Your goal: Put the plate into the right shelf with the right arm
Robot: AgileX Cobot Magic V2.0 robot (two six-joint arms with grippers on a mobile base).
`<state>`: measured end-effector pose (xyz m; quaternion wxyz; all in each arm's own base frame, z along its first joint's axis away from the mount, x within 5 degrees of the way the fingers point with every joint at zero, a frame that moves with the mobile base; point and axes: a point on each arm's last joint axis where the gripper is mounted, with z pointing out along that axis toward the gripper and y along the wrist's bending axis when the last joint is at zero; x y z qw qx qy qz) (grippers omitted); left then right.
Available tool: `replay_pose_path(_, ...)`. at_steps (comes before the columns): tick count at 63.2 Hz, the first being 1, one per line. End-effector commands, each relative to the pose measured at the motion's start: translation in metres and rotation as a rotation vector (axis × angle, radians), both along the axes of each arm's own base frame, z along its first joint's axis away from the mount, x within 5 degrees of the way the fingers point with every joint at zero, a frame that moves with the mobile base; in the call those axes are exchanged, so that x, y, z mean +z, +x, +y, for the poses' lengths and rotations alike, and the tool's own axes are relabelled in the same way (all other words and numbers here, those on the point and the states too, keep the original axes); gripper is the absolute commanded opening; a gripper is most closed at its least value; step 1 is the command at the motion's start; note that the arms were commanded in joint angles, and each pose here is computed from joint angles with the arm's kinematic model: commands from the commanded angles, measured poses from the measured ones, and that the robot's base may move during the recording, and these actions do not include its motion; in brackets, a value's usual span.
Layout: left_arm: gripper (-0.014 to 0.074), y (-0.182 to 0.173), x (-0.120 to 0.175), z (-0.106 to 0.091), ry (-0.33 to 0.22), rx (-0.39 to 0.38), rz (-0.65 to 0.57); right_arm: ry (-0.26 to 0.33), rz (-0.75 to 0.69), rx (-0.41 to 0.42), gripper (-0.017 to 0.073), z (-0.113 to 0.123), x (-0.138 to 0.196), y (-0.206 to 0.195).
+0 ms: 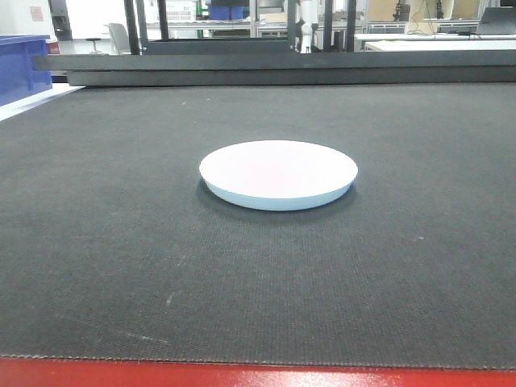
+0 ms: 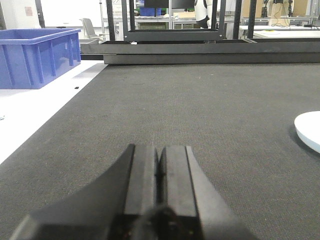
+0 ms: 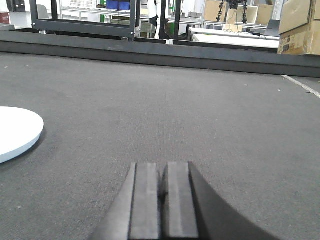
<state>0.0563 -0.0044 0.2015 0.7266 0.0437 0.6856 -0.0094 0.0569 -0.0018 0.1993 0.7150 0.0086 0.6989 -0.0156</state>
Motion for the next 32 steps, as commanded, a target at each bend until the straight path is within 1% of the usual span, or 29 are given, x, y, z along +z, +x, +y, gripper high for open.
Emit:
replay_pose_path(1,-0.0047,-0.0012,0.0052,0.0013,-0.012,0.010,-0.085,-0.010,-0.112,-0.011,0.0055,-0.0009,0.0119,-0.0023)
replay_pose_path(32,-0.0047,-0.0012,0.0052,0.0013,-0.012,0.010,-0.085,-0.010,-0.112,-0.011,0.0055,-0.0009,0.0119,-0.0023)
